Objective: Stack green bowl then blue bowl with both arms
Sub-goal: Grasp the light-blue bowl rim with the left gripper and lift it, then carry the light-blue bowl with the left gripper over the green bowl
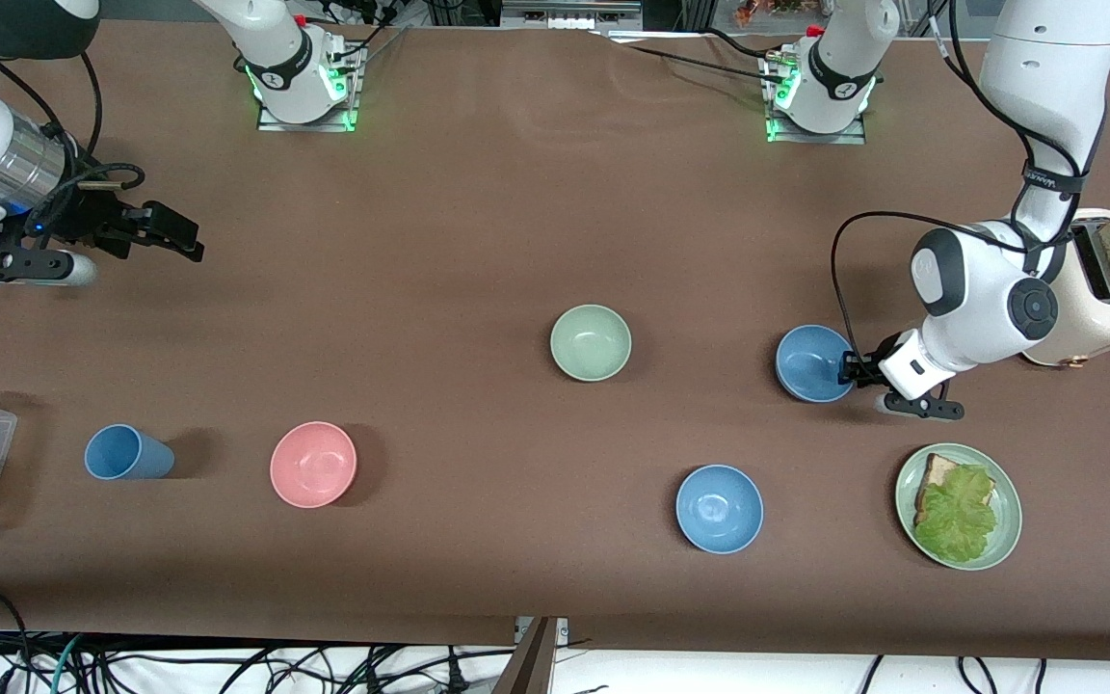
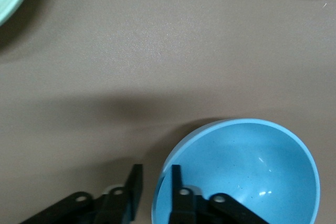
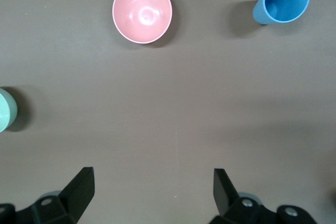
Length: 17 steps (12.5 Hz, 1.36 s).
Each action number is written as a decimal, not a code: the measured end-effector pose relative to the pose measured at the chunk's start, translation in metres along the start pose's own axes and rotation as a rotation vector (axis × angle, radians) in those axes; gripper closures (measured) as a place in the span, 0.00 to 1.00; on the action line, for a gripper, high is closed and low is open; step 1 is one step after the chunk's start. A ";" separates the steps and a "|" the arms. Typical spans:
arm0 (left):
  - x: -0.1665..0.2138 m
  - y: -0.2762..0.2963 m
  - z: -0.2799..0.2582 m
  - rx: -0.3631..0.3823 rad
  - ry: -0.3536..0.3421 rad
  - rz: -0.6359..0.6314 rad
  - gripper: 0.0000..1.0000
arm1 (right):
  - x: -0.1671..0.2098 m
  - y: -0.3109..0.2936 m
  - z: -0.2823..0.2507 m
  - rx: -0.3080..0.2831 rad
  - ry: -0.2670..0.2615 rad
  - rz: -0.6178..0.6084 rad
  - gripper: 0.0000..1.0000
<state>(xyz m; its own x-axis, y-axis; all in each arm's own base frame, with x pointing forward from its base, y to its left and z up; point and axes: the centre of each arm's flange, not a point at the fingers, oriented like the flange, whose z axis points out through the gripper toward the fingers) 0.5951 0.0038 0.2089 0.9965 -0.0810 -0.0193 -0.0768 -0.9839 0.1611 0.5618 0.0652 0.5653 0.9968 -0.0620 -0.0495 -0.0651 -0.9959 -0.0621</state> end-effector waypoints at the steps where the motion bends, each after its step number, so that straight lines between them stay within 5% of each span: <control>1: 0.000 0.000 0.000 0.000 0.000 0.000 0.87 | 0.000 0.000 0.000 -0.006 0.001 -0.001 0.00; 2: 0.001 0.000 -0.001 -0.001 0.001 0.001 0.96 | 0.000 0.000 0.000 -0.009 0.001 -0.002 0.00; 8: 0.035 0.056 -0.065 -0.150 -0.028 0.004 0.95 | 0.003 0.006 -0.012 -0.043 0.033 -0.002 0.00; 11: 0.046 0.150 -0.090 -0.160 -0.021 0.071 0.95 | 0.007 0.021 -0.040 -0.036 0.085 0.024 0.00; 17: 0.019 0.330 -0.074 -0.156 -0.052 0.076 0.95 | 0.006 0.019 -0.041 -0.035 0.084 0.051 0.00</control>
<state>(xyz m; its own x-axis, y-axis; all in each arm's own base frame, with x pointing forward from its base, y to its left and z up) 0.5914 -0.3112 0.3343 0.9848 -0.1660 -0.0513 -0.1418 -0.9385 0.3148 0.5688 0.0428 0.6048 0.9927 -0.1162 0.0317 -0.1154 -0.9930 -0.0269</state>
